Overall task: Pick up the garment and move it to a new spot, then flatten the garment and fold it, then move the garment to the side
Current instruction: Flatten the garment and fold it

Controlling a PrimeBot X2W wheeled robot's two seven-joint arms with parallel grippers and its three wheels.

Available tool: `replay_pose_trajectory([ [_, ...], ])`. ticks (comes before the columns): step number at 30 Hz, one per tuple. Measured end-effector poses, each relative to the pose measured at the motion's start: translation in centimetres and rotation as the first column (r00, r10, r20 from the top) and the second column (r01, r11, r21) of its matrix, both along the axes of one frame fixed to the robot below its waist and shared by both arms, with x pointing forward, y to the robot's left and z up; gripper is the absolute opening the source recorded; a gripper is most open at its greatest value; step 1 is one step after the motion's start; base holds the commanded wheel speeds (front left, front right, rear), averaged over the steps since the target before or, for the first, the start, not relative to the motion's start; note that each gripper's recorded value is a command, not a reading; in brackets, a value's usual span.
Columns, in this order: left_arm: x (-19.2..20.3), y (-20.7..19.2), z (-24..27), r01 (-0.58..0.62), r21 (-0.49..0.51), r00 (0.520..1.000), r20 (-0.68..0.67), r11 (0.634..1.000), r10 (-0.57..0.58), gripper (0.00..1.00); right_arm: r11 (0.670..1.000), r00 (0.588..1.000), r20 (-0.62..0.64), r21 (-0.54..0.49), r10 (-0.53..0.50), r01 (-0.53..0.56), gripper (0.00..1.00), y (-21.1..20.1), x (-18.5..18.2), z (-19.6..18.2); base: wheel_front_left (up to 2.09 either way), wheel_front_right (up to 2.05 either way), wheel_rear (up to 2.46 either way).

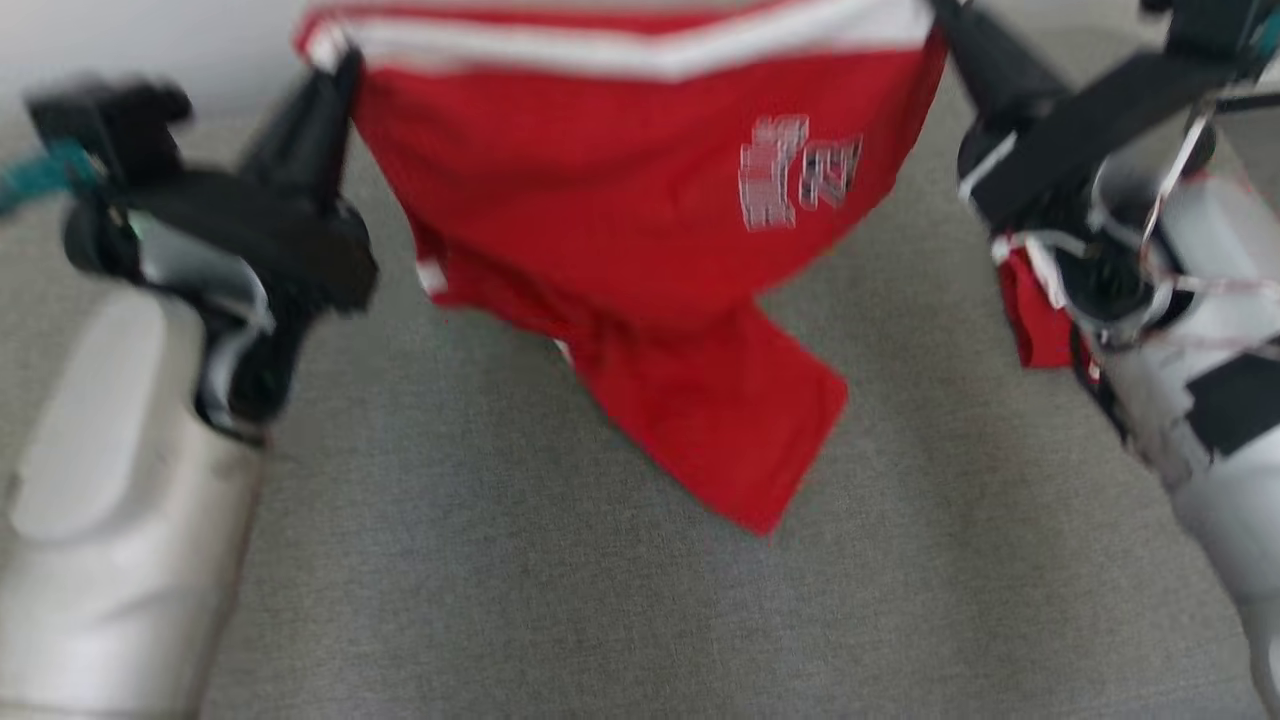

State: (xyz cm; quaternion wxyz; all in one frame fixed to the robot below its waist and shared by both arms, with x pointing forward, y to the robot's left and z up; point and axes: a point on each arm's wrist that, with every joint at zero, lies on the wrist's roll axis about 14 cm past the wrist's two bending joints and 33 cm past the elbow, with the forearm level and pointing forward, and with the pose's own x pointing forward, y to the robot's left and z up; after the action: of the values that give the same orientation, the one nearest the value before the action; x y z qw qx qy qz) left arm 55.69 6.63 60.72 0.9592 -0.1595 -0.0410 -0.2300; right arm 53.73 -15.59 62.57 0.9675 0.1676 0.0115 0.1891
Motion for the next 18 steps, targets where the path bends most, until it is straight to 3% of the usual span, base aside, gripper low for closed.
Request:
replay_pose_trajectory([
  [2,2.2,0.4,1.8,-0.016,-0.017,0.999,0.045,1.000,0.017,0.00,1.000,0.998,0.053,-0.004,-0.021,0.022,0.00,-0.2,2.1,1.5,0.00,0.00,0.00],
  [4,5.1,1.3,3.7,-0.053,-0.041,0.993,0.102,0.998,0.057,0.00,0.996,0.988,0.145,0.074,-0.060,0.050,0.00,-0.1,5.1,4.4,0.00,0.00,0.00],
  [7,7.6,2.4,5.0,-0.097,-0.094,0.982,0.155,0.991,0.111,0.00,0.995,0.964,0.250,0.063,-0.094,0.081,0.00,-0.4,7.6,6.7,0.00,0.00,0.00],
  [18,12.3,4.2,6.9,-0.153,-0.247,0.929,0.294,0.957,0.224,0.00,0.982,0.878,0.444,0.018,-0.179,0.191,0.00,-2.0,12.8,9.1,0.00,0.00,0.00],
])
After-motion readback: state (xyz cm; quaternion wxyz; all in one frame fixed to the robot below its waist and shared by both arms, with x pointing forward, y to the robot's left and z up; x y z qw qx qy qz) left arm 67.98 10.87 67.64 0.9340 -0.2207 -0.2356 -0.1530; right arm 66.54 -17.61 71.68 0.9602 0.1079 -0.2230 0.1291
